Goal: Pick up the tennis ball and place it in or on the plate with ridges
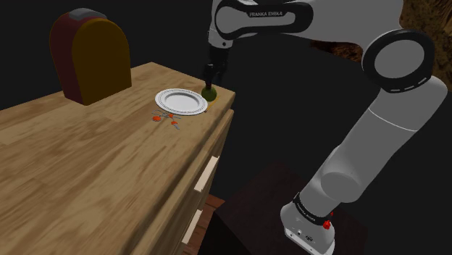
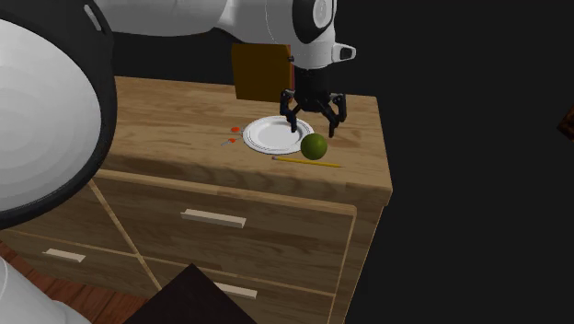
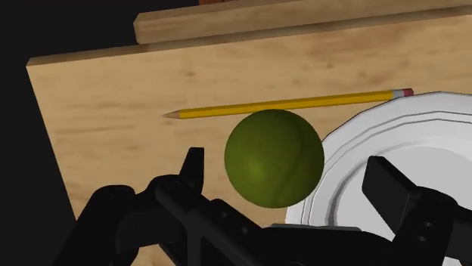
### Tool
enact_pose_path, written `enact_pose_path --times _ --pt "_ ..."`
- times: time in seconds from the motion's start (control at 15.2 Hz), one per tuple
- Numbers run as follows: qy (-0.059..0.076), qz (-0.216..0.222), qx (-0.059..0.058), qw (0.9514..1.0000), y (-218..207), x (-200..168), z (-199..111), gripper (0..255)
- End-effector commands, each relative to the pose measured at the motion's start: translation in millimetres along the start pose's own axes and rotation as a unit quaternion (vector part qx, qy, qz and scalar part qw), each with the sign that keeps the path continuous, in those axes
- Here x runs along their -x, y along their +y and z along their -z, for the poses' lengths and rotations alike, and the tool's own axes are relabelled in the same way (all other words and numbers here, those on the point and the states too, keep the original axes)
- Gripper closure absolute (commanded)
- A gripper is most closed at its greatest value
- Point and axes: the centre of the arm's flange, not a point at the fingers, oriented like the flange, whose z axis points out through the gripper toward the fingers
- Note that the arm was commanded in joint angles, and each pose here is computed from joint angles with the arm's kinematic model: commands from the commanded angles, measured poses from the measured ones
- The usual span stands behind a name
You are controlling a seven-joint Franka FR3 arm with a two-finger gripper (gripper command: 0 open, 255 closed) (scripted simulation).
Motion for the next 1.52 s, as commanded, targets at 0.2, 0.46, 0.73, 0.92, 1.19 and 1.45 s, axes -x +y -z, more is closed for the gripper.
enact_pose_path --times 0.2,0.46,0.73,0.92,1.19,1.45 --pt "0.000 0.002 0.001 1.0000 -1 1 -27 0" --pt "0.000 0.002 0.001 1.0000 -1 1 -35 0" --pt "0.000 0.002 0.001 1.0000 -1 1 -35 0" --pt "0.000 0.002 0.001 1.0000 -1 1 -35 255" --pt "0.000 0.002 0.001 1.0000 -1 1 -35 255" --pt "0.000 0.002 0.001 1.0000 -1 1 -35 255"
